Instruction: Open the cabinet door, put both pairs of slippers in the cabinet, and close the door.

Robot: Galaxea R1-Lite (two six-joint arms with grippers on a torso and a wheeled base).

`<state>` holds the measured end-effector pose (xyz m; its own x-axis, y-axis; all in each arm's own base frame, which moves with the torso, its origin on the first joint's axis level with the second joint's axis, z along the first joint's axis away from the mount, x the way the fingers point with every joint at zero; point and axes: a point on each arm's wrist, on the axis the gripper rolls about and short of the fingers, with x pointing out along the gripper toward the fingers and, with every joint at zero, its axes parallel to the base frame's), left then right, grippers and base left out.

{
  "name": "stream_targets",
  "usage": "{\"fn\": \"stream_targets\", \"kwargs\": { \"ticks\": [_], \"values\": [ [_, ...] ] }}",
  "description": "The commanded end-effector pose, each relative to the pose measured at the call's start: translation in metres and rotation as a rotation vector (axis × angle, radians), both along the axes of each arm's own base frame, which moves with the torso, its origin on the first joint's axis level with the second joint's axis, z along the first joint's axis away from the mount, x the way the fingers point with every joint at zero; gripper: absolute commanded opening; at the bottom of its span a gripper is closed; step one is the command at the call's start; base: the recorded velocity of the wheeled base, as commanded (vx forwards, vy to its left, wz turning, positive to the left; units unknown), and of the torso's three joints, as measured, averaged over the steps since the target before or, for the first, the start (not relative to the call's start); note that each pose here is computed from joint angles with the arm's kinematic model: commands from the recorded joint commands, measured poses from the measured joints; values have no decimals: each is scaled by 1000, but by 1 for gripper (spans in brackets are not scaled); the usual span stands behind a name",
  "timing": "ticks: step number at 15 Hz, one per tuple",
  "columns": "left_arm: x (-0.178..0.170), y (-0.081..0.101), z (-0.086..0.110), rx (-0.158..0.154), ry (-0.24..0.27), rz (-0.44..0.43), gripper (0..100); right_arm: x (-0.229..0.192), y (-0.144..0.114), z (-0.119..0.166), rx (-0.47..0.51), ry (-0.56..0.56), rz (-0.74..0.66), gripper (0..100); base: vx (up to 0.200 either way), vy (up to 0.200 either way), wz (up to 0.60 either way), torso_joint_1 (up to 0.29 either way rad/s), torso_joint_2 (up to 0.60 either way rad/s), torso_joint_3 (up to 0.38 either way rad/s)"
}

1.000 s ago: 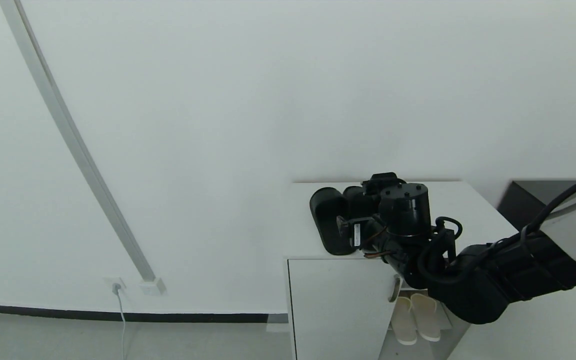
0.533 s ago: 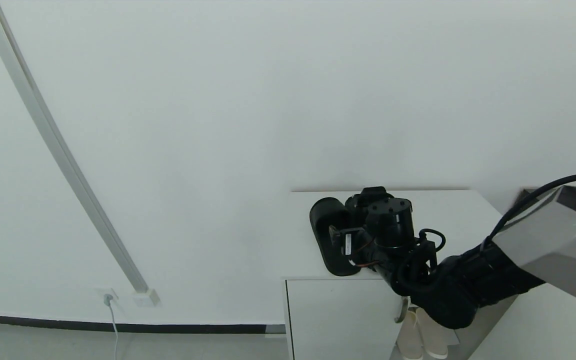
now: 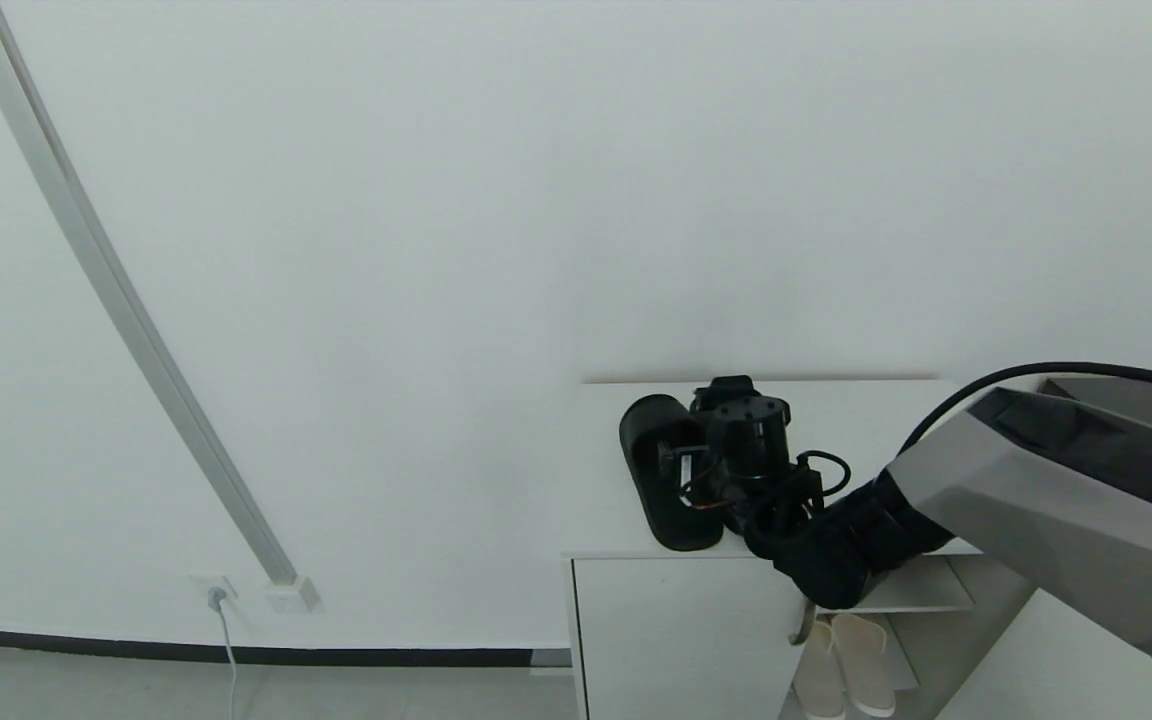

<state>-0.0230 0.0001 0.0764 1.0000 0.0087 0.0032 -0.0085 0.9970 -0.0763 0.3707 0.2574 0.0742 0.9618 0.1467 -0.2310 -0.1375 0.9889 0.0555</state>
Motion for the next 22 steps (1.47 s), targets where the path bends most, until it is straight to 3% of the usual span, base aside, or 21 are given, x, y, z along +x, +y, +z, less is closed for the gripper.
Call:
{"fn": "stream_targets", "kwargs": {
  "ticks": [1, 9, 10, 16, 22],
  "values": [
    [0, 0, 0, 0, 2, 0, 0, 13, 1, -14, -9, 7, -12, 100, 0, 0, 0, 0, 0, 0],
    [0, 0, 0, 0, 2, 0, 0, 31, 0, -10, -23, -27, -29, 100, 0, 0, 0, 0, 0, 0],
    [0, 0, 0, 0, 2, 0, 0, 32, 1, -13, -27, -21, -28, 0, 0, 0, 0, 0, 0, 0],
    [0, 0, 0, 0, 2, 0, 0, 31, 1, -9, -22, -28, -28, 0, 0, 0, 0, 0, 0, 0],
    [0, 0, 0, 0, 2, 0, 0, -11, -6, 43, 7, -59, 62, 0, 0, 0, 0, 0, 0, 0]
  ]
}}
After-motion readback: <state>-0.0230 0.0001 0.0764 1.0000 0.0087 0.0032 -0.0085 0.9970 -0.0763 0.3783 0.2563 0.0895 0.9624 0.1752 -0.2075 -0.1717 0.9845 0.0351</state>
